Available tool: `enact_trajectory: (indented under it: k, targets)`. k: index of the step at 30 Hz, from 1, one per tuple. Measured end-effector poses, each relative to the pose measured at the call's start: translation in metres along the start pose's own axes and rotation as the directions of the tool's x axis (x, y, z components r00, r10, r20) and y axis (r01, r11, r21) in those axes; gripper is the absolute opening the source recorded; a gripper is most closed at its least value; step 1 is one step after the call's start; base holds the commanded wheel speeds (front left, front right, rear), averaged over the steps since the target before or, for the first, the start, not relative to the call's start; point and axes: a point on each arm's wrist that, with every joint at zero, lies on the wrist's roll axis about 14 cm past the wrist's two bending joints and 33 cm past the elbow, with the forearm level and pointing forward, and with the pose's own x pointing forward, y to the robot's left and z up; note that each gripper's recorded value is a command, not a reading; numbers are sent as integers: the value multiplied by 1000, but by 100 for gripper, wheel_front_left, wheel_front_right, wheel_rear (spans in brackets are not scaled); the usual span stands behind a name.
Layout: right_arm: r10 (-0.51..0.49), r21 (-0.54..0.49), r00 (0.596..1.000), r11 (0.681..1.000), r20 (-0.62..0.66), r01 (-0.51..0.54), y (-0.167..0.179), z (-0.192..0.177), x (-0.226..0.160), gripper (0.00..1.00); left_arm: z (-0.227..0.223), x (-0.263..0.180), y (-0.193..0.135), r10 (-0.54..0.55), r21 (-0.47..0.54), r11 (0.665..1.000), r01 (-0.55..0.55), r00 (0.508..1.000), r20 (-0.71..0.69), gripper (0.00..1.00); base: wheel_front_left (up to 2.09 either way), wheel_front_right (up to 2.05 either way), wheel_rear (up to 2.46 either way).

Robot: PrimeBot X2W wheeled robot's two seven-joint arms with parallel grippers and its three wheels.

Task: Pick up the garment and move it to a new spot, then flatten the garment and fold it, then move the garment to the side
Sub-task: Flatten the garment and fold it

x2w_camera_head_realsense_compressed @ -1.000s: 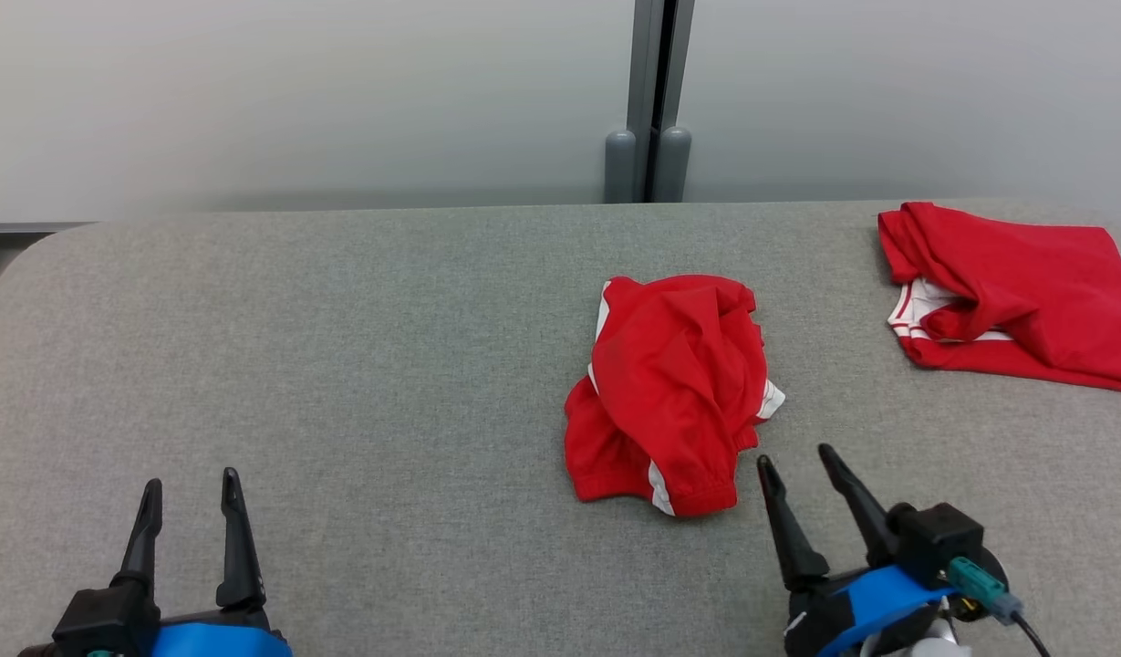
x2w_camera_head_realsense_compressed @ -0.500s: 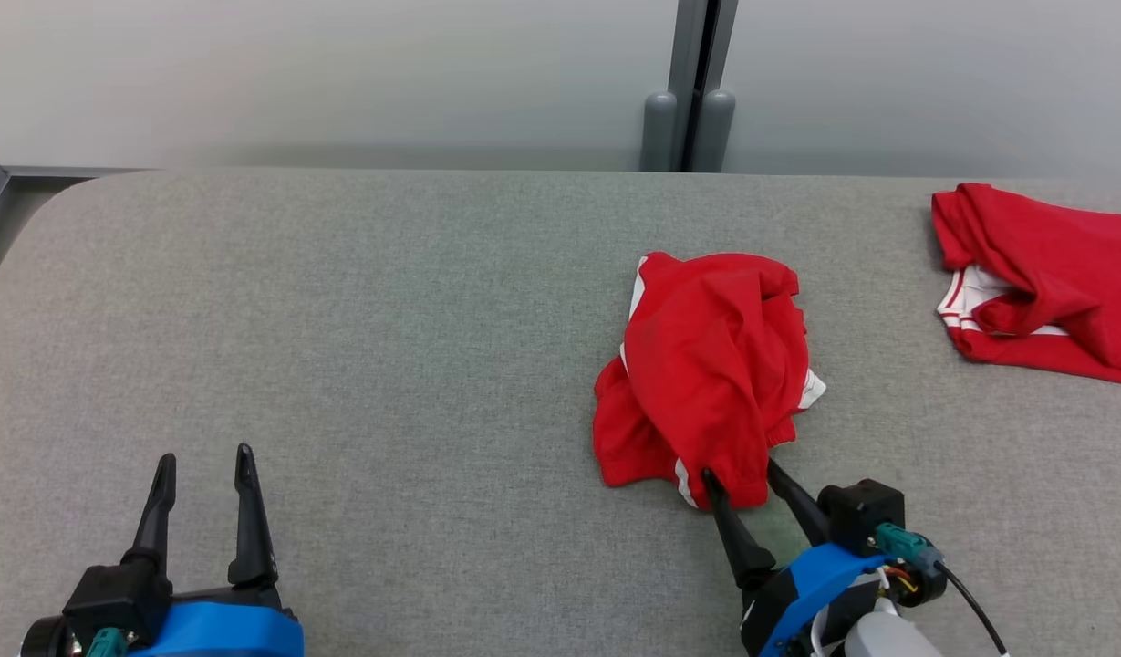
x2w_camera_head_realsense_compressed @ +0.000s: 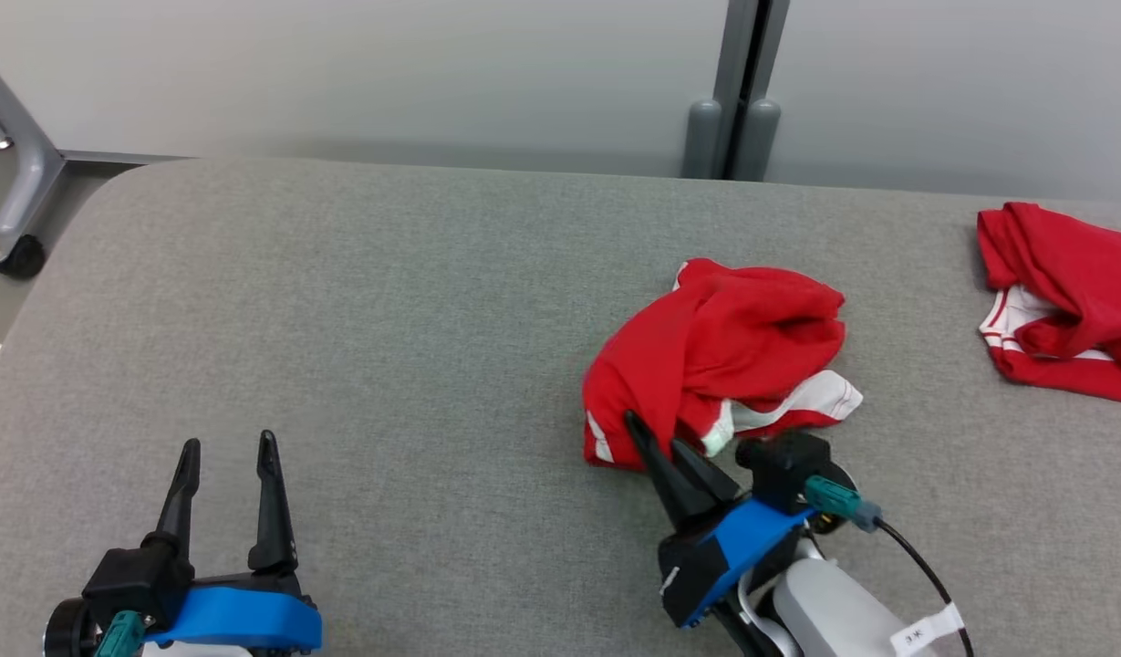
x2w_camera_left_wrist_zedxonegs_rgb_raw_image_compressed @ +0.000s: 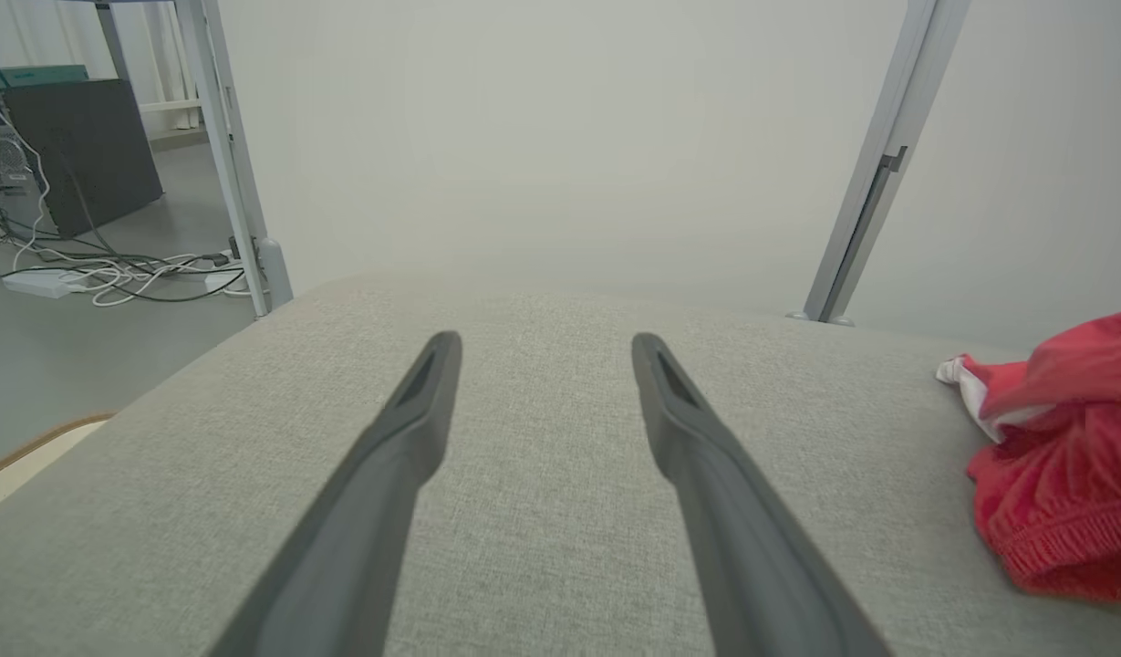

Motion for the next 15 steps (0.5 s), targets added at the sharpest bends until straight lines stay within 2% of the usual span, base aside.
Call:
enact_trajectory:
  k: [4, 10, 11, 12, 15]
  targets:
    - [150, -20, 988, 988, 20, -150, 42, 14, 22, 0, -1, -6, 7, 24, -11, 1000, -24, 1000, -3, 100, 0, 0, 0]
    - [331, 7, 943, 943, -18, -331, 96, 11, 38, 0, -1, -10, 14, 47, -17, 999, -47, 999, -8, 100, 0, 0, 0]
    - [352, 15, 935, 936, -37, -352, 103, 6, 37, 35, -2, -11, 15, 50, -17, 999, -51, 999, -11, 100, 0, 0, 0]
    - [372, 11, 926, 928, -60, -372, 108, 0, 36, 100, -3, -11, 15, 53, -16, 998, -53, 999, -14, 100, 0, 0, 0]
    - [404, 39, 910, 915, -95, -403, 119, -12, 32, 100, -2, -9, 14, 54, -20, 998, -54, 999, -9, 100, 0, 0, 0]
